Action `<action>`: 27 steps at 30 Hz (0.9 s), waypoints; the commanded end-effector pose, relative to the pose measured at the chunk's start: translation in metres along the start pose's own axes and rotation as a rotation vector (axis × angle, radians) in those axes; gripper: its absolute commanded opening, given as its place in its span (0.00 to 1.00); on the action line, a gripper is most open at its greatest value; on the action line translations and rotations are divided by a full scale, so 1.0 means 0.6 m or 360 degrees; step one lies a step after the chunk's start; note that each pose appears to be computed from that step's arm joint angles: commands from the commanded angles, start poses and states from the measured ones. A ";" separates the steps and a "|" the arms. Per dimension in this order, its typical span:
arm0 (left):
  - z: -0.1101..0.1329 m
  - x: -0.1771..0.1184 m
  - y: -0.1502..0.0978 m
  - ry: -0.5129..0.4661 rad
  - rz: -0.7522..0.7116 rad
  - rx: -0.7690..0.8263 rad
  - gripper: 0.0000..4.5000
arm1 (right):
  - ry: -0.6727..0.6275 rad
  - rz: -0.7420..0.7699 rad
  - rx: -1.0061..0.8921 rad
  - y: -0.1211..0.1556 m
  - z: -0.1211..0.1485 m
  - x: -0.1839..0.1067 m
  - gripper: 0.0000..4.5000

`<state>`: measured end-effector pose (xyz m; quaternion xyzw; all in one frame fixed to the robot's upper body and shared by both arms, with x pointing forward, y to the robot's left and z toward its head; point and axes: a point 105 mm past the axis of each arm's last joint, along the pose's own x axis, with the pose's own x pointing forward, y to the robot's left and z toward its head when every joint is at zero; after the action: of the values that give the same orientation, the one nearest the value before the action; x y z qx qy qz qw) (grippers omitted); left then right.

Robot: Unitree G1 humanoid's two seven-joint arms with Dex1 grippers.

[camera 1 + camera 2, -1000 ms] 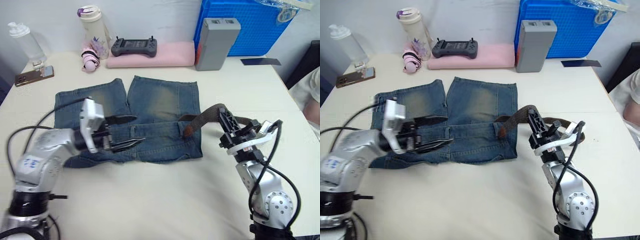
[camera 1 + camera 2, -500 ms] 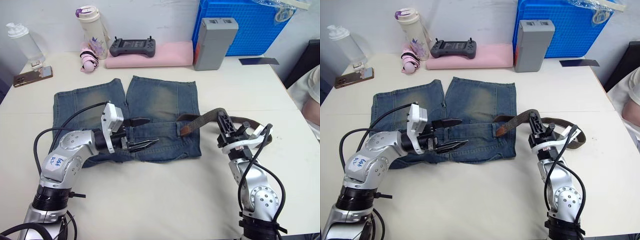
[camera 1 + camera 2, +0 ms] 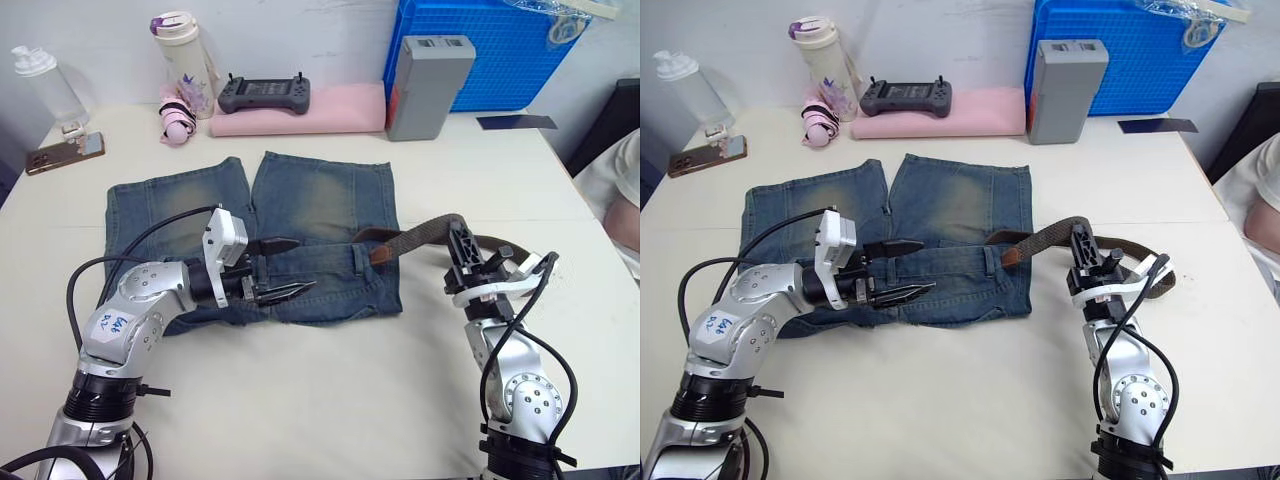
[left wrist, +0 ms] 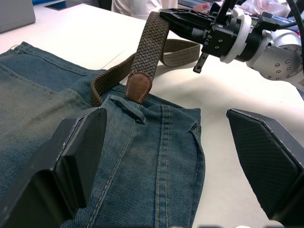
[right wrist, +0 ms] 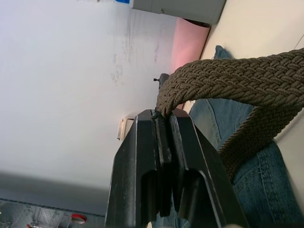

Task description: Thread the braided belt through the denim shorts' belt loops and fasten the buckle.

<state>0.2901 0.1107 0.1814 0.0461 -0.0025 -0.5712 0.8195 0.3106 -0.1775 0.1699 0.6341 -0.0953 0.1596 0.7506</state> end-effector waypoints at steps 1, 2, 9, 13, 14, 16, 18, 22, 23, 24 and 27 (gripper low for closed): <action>0.013 -0.003 -0.003 -0.0001 -0.0010 0.0061 0.97 | -0.0001 0.0065 -0.0033 0.011 -0.003 -0.003 0.00; 0.014 -0.004 -0.003 0.0001 -0.0010 0.0062 0.97 | 0.0008 0.0068 -0.0042 0.011 -0.008 -0.004 0.00; 0.014 -0.005 -0.003 0.0012 -0.0007 0.0059 0.97 | 0.0037 0.0010 -0.0031 -0.006 -0.039 -0.005 0.00; 0.014 -0.006 -0.002 0.0017 -0.0004 0.0061 0.97 | -0.0026 0.0102 -0.0069 0.028 -0.021 -0.001 0.00; 0.014 -0.006 -0.002 0.0017 -0.0004 0.0061 0.97 | -0.0041 0.0131 -0.0072 0.041 -0.014 0.000 0.00; 0.015 -0.006 -0.001 0.0017 -0.0002 0.0059 0.97 | -0.0061 0.0183 -0.0052 0.065 -0.001 0.000 0.00; 0.015 -0.005 -0.002 0.0017 -0.0004 0.0057 0.97 | -0.0059 0.0228 0.0021 0.084 0.006 -0.002 0.00; 0.015 -0.006 -0.004 0.0022 -0.0012 0.0051 0.97 | -0.0027 0.0241 0.0151 0.099 0.006 -0.004 0.00; 0.014 -0.006 -0.003 0.0025 -0.0012 0.0049 0.97 | -0.0004 0.0228 0.0156 0.097 0.002 -0.004 0.00; 0.014 -0.007 -0.003 0.0027 -0.0012 0.0047 0.97 | 0.0013 0.0216 0.0155 0.096 -0.001 -0.004 0.00; 0.013 -0.005 -0.006 0.0029 -0.0017 0.0042 0.97 | 0.0043 0.0184 0.0186 0.088 -0.013 -0.004 0.00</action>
<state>0.2900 0.1133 0.1792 0.0477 0.0146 -0.5694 0.8205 0.2954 -0.1682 0.2067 0.6694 -0.1064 0.1929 0.7095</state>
